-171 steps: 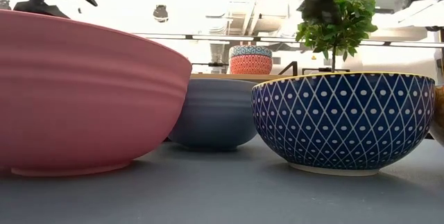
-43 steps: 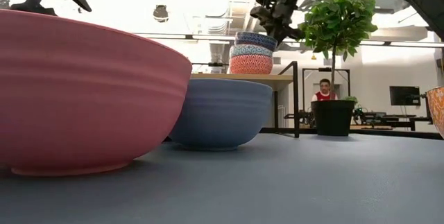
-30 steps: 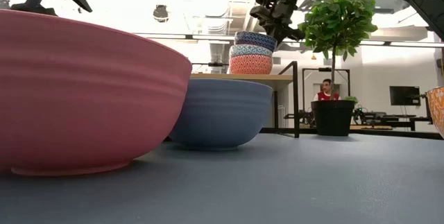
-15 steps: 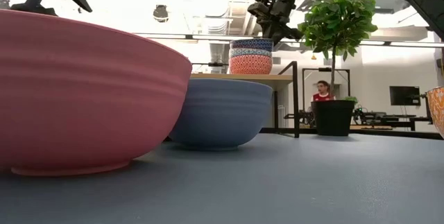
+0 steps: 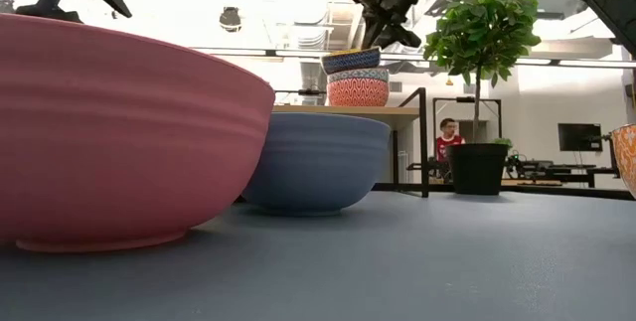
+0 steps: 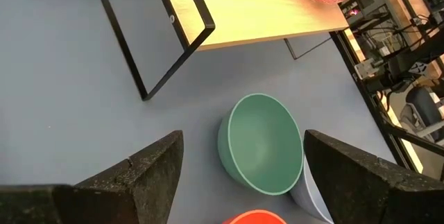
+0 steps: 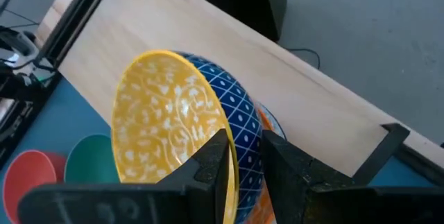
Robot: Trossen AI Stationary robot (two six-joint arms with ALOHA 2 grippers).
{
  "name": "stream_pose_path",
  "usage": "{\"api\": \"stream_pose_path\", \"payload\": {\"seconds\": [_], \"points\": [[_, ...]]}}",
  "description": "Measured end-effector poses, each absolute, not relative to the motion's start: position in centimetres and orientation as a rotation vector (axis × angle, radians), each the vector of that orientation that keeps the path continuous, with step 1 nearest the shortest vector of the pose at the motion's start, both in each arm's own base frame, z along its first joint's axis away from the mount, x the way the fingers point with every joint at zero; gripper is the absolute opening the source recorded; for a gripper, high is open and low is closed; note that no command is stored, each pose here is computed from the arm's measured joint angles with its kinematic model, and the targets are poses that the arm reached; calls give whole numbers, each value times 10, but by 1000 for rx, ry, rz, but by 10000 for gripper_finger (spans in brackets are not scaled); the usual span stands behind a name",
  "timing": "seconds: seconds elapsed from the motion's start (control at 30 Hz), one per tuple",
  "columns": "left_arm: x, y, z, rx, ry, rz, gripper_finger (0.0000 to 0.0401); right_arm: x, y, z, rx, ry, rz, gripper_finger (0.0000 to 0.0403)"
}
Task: Place and stack bowls onto a shelf
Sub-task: Stack the yellow-patterned bowl on top of the orange-patterned bowl on the shelf
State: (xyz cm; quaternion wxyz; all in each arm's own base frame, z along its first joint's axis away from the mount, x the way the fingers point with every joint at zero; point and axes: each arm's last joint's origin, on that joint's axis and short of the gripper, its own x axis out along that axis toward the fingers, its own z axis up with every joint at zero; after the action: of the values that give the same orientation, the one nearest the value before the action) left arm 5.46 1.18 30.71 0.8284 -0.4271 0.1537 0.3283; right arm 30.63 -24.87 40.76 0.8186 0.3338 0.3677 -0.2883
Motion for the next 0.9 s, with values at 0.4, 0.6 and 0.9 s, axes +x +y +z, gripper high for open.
{"api": "stream_pose_path", "payload": {"seconds": [0.4, 0.6, 0.9], "points": [[55, 12, 307, -910, 329, 694, 283, 301, -245, 402, 748, 868, -625, 108], [55, 12, 307, -909, 329, 694, 283, 303, -246, 396, 754, 890, -626, 108], [55, 12, 307, -908, 327, 696, 283, 304, -248, 398, 731, 858, -633, 108]]}}
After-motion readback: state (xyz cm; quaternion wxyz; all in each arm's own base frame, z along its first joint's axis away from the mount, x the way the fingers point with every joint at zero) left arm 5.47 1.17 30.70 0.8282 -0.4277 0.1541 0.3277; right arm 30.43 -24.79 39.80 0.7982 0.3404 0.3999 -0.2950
